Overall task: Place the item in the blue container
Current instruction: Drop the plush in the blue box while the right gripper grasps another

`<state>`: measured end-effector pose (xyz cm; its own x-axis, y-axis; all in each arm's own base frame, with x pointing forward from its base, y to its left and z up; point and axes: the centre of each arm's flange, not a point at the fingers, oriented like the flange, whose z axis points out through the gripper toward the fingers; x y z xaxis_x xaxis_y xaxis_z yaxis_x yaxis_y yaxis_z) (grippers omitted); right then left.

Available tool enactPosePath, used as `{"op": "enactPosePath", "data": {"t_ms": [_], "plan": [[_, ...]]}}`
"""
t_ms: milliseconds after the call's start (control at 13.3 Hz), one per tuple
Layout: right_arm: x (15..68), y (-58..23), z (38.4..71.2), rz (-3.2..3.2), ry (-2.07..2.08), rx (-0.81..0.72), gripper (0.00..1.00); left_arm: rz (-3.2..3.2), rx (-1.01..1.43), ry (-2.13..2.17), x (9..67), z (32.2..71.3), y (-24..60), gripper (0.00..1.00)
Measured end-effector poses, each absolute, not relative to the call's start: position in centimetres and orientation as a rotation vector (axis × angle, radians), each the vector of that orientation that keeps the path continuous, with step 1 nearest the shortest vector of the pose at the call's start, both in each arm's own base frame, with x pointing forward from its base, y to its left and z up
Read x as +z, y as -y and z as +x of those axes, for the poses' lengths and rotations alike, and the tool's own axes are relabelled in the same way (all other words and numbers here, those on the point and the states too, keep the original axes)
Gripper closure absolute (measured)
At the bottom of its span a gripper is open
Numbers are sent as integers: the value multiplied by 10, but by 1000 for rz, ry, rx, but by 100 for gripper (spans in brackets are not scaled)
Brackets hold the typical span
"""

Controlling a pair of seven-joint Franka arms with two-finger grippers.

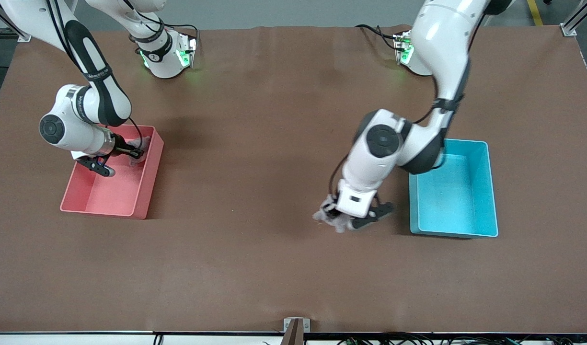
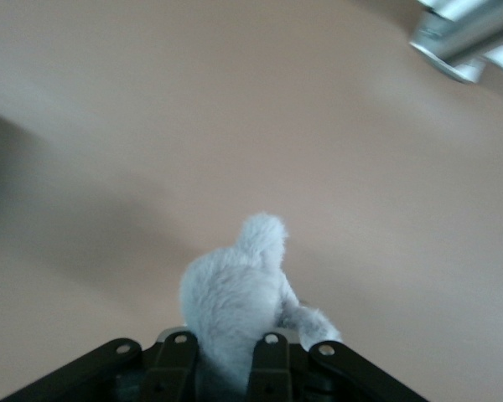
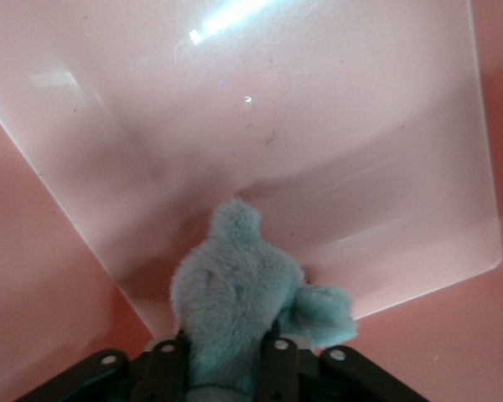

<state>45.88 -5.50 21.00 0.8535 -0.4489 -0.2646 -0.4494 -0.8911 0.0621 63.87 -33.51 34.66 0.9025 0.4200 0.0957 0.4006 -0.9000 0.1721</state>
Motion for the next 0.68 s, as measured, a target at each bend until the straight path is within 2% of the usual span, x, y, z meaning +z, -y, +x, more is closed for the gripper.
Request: {"op": "enactPosePath", "data": {"t_ms": [150,376,677], "plan": [[229,55,474,-3014,-724,497,78,3032,118,-570,353,647,266,79],[301,57,517,-2997,-700,590,78,3158,26,-470,349,653,175,80],[402,26,561,-3005,-772,551,78,3193,-104,-346,321,652,74,81]]}}
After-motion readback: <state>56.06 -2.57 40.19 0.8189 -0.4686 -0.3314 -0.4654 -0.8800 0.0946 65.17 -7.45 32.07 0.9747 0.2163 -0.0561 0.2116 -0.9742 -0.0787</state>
